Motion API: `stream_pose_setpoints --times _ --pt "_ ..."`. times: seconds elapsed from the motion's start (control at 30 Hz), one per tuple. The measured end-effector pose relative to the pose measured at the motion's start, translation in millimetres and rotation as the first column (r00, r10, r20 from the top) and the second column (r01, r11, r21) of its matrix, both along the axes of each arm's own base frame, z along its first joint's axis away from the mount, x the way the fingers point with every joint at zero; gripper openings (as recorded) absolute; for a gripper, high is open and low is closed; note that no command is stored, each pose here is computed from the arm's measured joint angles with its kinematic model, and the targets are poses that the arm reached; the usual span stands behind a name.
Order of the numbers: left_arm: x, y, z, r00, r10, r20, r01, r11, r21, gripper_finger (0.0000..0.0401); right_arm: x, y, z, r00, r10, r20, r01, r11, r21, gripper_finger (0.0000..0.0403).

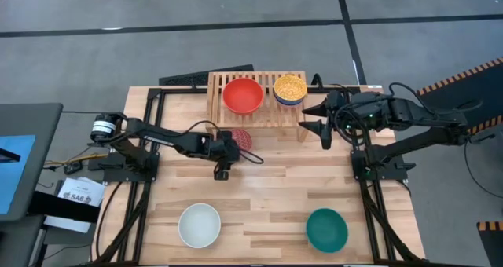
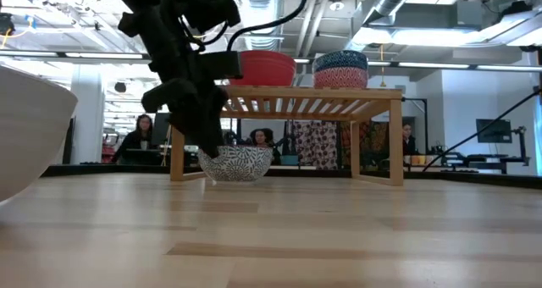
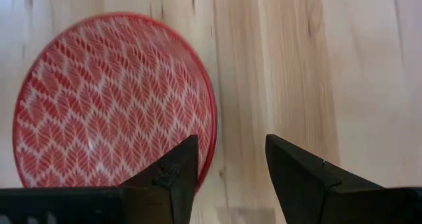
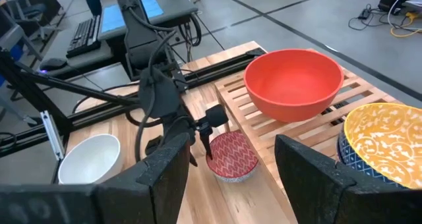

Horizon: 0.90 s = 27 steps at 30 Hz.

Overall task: Place and stack bowls onto a shelf
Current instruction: Stack the small red bowl on top of the other small yellow bowl on the shelf

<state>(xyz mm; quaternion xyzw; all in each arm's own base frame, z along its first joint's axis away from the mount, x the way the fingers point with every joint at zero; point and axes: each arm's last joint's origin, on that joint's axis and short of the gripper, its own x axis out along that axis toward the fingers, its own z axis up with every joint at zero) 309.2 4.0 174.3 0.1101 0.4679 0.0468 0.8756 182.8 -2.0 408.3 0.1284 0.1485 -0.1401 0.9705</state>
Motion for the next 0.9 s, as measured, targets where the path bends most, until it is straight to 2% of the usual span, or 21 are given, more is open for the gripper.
stream_pose_setpoints --times 0.13,0.37,0.43,0.57,0.67,0.77,0.9 --pt "0.3 0.4 1.3 1.0 0.012 0.009 -0.012 1.0 0.012 0.014 0.0 -0.4 -0.1 1.0 -0.002 -0.001 0.002 1.0 0.0 0.0249" --pt "1.2 0.6 -5.6 1.0 0.009 -0.023 -0.009 1.0 0.015 0.003 -0.1 -1.2 -0.2 1.0 -0.007 -0.002 0.007 1.0 0.0 0.0249" --pt "1.9 0.0 -7.1 1.0 0.013 -0.023 -0.013 1.0 0.003 0.001 -0.1 -1.2 -0.3 1.0 -0.007 -0.002 0.007 1.0 0.0 0.0249" --pt "1.4 -2.9 -1.6 1.0 0.004 -0.008 -0.004 0.999 -0.036 0.0003 -0.1 -1.2 -0.3 1.0 -0.007 -0.003 0.007 1.0 0.0 0.0249" --pt "1.2 -8.8 11.2 0.999 -0.042 0.015 0.043 0.994 -0.095 0.0002 -0.1 -1.2 -0.3 1.0 -0.006 -0.003 0.006 1.0 -0.001 0.0249" --pt "-0.2 -13.3 34.2 0.994 -0.084 0.067 0.093 0.985 -0.147 0.0002 -0.1 -1.2 -0.3 1.0 -0.005 -0.004 0.005 1.0 -0.005 0.0249" --pt "-6.8 -22.8 71.4 0.99 -0.116 0.077 0.126 0.981 -0.149 0.0001 -1.2 -1.2 0.4 1.0 -0.005 0.001 0.005 1.0 -0.005 0.0249"
